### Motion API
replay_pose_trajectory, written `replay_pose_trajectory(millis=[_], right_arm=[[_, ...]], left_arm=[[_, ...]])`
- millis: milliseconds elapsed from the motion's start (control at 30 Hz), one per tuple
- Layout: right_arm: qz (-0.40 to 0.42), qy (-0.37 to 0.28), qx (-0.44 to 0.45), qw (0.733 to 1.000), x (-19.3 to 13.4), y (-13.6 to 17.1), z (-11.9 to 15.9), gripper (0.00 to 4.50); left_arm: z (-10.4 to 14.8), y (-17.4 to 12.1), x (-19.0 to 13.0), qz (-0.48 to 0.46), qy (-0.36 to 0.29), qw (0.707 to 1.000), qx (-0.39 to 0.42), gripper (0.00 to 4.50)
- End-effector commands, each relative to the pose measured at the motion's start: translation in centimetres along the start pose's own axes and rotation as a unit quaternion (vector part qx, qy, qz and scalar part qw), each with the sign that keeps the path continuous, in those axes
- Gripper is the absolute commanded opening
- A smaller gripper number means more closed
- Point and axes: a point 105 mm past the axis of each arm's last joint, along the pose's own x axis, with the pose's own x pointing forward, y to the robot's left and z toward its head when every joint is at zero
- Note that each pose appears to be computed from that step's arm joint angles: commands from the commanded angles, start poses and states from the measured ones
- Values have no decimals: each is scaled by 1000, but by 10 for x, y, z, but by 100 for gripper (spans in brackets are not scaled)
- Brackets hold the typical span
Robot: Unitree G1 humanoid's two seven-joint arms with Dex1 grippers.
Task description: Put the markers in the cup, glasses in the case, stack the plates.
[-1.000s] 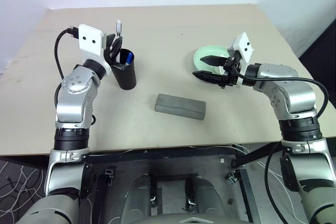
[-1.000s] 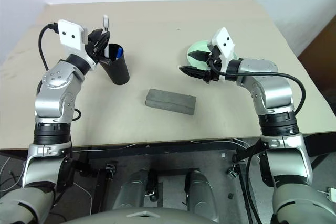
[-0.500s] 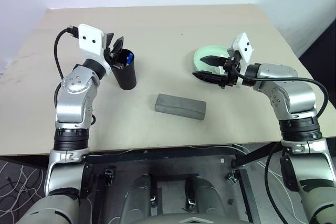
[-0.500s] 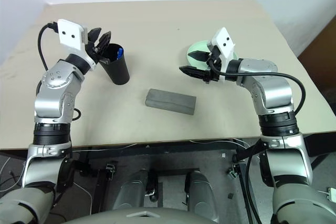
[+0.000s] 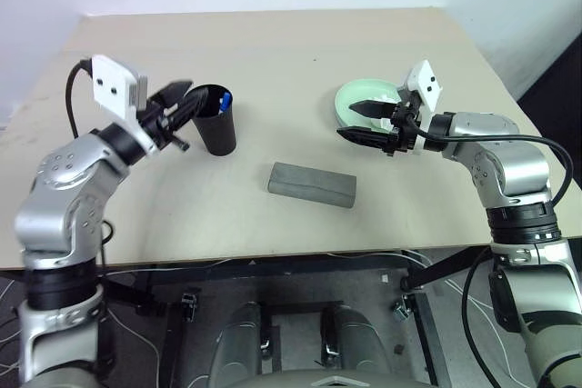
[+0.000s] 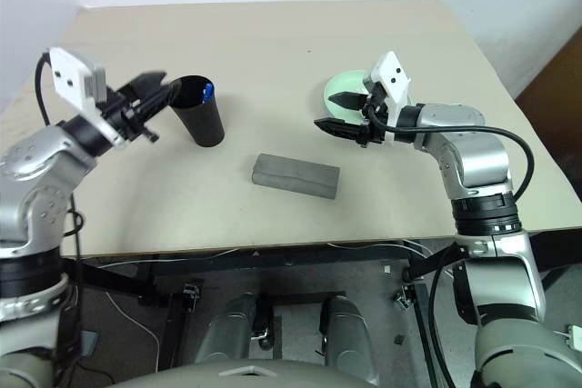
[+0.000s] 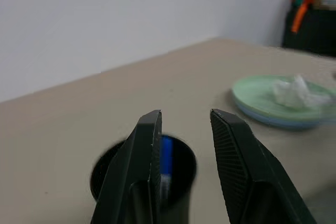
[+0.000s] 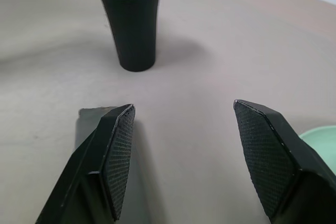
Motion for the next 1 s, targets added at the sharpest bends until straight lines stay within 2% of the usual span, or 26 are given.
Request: replay_pose_trajectory(millis=[33,67,167,233,300,500,1000], right_arm=[[-4,-19,-6,1000,-12,-1,8,402],[1,-20,4,1000,-15,1,7,437],[16,-21,14,1000,-21,8,4,445],[24,-16,18,999,-26,13,1,450],[29,-10,23,999,-31,18,-2,450],[13,19,28,999,-37,21,-18,450],[15,44,27,999,-33,24,-39,450]], left_arm=[[-7,-17,-12,-53,14,998,14,157],[-10,-22,-15,-68,14,998,0,157],[-14,-30,-21,-93,2,995,-27,157],[-21,-31,-22,-90,8,995,-30,193],[-26,-32,-23,-94,7,995,-36,240],[-33,-27,-25,-93,4,995,-31,440],[-51,-37,-32,-130,12,991,-27,446]])
